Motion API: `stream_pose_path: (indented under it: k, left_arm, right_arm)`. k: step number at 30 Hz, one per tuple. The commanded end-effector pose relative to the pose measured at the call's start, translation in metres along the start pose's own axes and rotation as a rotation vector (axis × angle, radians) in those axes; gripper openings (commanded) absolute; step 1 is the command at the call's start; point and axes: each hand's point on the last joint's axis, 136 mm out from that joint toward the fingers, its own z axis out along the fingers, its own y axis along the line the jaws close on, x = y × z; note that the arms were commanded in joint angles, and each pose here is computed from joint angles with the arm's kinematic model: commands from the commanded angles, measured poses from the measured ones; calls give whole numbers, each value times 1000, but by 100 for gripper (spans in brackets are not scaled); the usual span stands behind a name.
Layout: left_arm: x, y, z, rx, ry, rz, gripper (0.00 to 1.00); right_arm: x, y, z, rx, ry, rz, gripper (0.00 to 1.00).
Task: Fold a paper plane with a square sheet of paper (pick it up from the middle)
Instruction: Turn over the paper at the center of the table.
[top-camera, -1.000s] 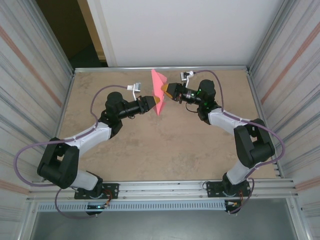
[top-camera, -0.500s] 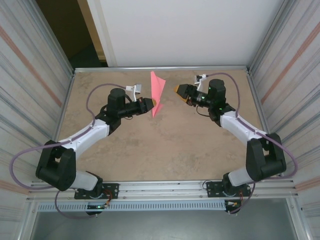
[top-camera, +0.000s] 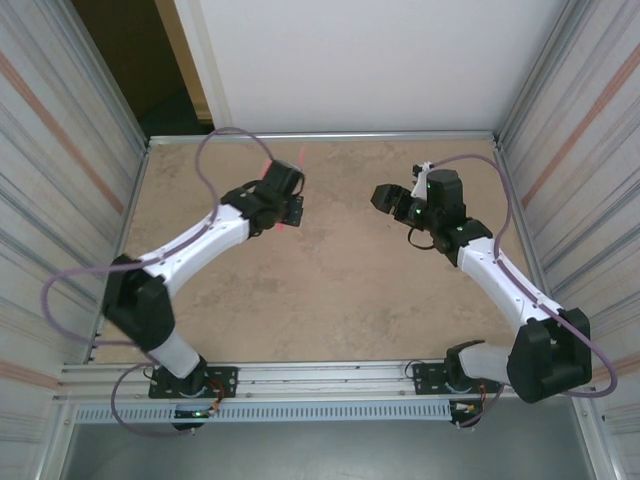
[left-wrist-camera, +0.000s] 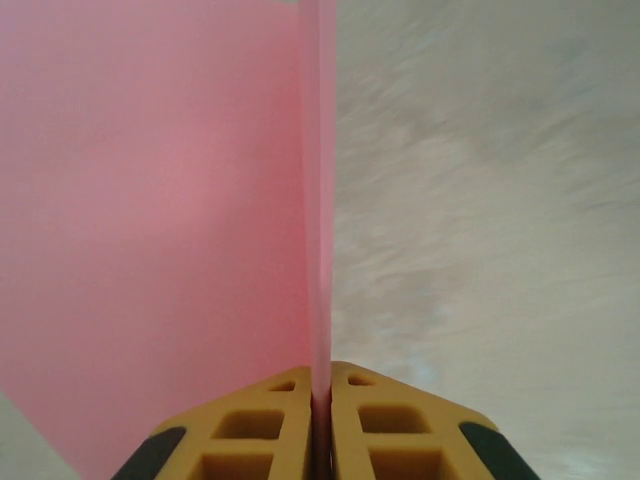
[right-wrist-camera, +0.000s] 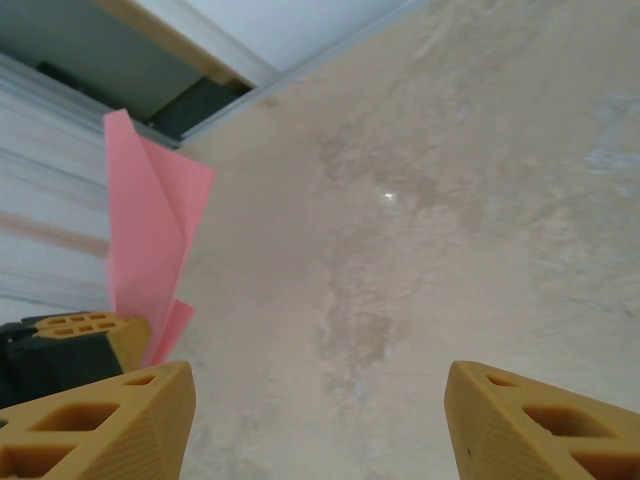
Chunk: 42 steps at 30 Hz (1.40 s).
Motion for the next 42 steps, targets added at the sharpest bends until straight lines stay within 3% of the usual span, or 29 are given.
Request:
stream_pose_path:
  k: [1,8,13,19,34,42]
  left_arm:
    - [24,45,11,-380,153,242,13]
    - [38,27,52,-566,260,461,13]
    - [61,2,85,-585,328,567,13]
    - [75,-18,100,-549,350,593,16]
    - [101,-55,114,-320,422,460,27]
    - [101,-77,100,-174,424,323,31]
  right_arm:
    - [1,-21,-9,97,-25,-17,66]
    - [5,-35,-12,138,-29,6,66]
    - [7,-45,-15,163,-32,29,65]
    - [10,-53,-17,180,-21,45,65]
    - [14,-53,-10,160,0,73,65]
    - [16,-52,-7,147,12,82,65]
